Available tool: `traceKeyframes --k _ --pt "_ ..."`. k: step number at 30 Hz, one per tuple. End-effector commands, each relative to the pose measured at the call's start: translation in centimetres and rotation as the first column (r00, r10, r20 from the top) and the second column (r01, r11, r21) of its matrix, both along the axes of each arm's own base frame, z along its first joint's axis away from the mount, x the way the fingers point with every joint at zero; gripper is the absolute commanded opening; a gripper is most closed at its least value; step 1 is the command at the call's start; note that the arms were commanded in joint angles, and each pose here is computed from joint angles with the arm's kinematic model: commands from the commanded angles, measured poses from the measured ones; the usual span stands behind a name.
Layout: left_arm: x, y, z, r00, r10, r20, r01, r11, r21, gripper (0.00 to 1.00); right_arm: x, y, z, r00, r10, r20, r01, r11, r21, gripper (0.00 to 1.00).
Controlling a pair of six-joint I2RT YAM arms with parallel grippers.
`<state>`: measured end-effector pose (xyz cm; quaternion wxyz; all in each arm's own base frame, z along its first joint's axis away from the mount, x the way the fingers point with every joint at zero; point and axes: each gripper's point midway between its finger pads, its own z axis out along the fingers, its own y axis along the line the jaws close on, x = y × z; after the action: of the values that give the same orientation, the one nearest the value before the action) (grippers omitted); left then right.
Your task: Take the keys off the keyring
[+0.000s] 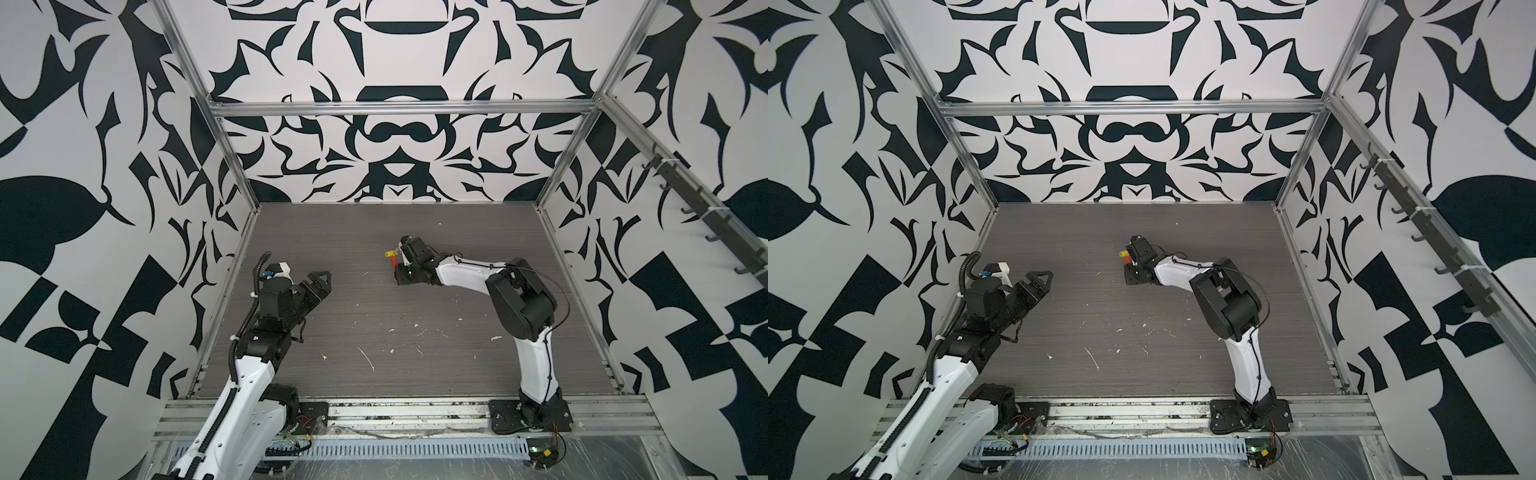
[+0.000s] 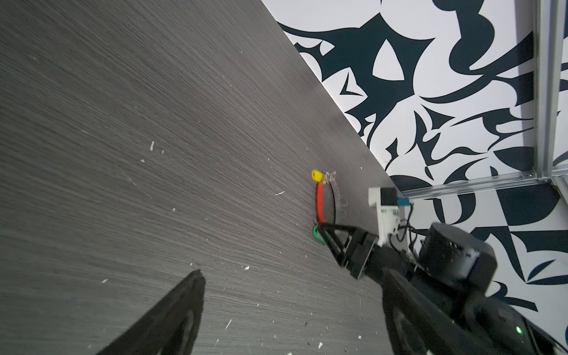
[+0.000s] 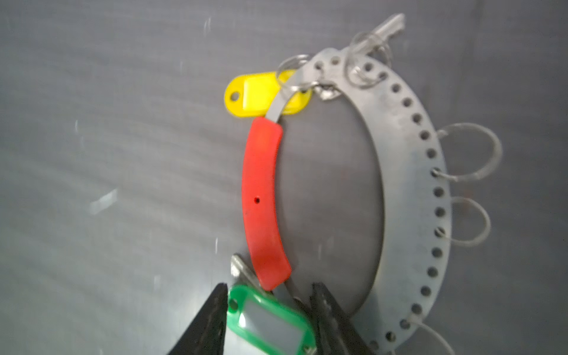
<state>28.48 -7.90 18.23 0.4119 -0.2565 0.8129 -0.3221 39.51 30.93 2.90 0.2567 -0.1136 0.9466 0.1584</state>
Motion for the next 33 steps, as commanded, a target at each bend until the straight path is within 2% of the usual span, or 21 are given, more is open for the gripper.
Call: traceKeyframes --k 1,6,11,13,17,22,33 --pt "-0.2 -0.4 0.6 1.000 -0.017 0.013 0.018 1.000 -0.023 0.93 -4.2 -1.0 -0.2 0.999 0.012 -0.030 -0.013 1.000 -0.020 0.46" --pt "-0.6 -0.5 0.0 1.000 -0.021 0.004 0.021 0.999 -0.038 0.93 -9.9 -1.7 0.0 0.997 0.051 -0.049 -0.051 0.999 -0.005 0.44" --pt "-0.5 -0.8 -0.1 0.999 -0.031 0.010 0.032 0.998 -0.053 0.93 -12.0 -2.5 4.8 0.994 0.048 0.100 -0.047 0.999 -0.011 0.49" --pt "-0.4 -0.9 0.1 0.999 -0.036 0.015 0.037 0.998 -0.059 0.93 -11.9 -3.6 6.8 0.982 0.024 0.187 -0.008 0.996 -0.088 0.50" --pt "-0.3 -1.0 -0.1 0.999 -0.039 0.017 0.040 0.997 -0.060 0.93 -12.2 -6.0 8.3 0.970 -0.068 0.233 0.120 0.969 -0.217 0.46" --pt "-0.1 -1.1 -0.4 0.999 -0.039 0.016 0.040 0.997 -0.062 0.93 -13.6 -6.4 7.8 0.955 -0.143 0.261 0.209 0.947 -0.246 0.47" --pt "0.3 -1.5 -1.1 0.998 -0.057 0.002 0.057 0.996 -0.069 0.93 -14.9 -2.4 4.9 0.974 -0.065 0.217 0.122 0.957 -0.262 0.51"
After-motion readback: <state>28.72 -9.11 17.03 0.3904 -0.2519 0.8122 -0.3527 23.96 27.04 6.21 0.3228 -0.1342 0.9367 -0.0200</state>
